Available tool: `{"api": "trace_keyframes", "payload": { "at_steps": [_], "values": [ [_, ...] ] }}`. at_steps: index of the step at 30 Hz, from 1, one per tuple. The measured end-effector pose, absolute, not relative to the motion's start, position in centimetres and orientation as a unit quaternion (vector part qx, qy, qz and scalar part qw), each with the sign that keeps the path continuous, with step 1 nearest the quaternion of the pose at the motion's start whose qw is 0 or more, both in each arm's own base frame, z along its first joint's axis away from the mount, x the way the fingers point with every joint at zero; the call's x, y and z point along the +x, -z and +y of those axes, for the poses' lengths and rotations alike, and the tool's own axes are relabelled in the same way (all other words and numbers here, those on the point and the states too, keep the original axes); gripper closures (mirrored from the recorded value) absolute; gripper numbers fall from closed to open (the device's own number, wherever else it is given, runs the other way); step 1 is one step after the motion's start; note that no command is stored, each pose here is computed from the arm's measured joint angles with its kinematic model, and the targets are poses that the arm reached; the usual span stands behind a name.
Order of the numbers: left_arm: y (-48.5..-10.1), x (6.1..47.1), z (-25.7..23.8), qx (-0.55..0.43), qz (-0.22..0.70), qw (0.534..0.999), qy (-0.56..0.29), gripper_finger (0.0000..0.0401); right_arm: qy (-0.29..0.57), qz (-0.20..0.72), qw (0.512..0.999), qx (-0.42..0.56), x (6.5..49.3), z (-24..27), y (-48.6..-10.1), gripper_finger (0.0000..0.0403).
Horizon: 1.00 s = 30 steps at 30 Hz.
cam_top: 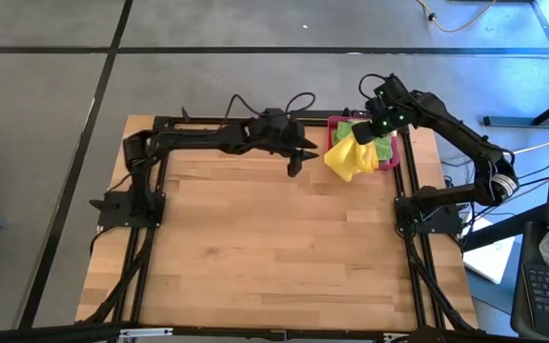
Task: Fold microfiber towels
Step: Put the yellow towel into the red bin
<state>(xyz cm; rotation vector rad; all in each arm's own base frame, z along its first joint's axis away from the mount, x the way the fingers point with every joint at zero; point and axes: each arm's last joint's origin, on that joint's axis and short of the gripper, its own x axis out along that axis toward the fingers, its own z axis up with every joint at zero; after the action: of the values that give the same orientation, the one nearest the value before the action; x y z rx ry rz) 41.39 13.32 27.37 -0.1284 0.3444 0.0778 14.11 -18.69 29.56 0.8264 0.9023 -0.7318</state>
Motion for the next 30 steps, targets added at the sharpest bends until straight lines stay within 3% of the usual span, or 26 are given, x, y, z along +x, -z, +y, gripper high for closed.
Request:
{"api": "trace_keyframes", "payload": {
  "at_steps": [5,10,15,25,30],
  "values": [
    [-27.0,41.9,13.9,-0.093,0.168,0.981,-0.018,0.0264,0.362,0.406,0.757,0.363,14.1,-19.1,-29.7,0.0392],
    [-26.8,42.4,13.8,-0.043,0.15,0.988,-0.014,0.0263,0.367,0.398,0.757,0.365,13.9,-19.3,-29.7,0.0389],
    [-24.3,43.2,15.1,-0.042,0.162,0.985,-0.03,0.0261,0.352,0.395,0.762,0.373,13.9,-19.3,-29.7,0.0388],
    [-21.0,44.2,17.2,-0.136,0.135,0.981,-0.032,0.0202,0.312,0.39,0.777,0.383,14.0,-19.2,-29.8,0.0387],
    [-20.0,45.5,17.4,-0.143,0.132,0.98,-0.045,0.0196,0.312,0.39,0.777,0.383,14.0,-19.2,-29.8,0.0387]
  ]
}}
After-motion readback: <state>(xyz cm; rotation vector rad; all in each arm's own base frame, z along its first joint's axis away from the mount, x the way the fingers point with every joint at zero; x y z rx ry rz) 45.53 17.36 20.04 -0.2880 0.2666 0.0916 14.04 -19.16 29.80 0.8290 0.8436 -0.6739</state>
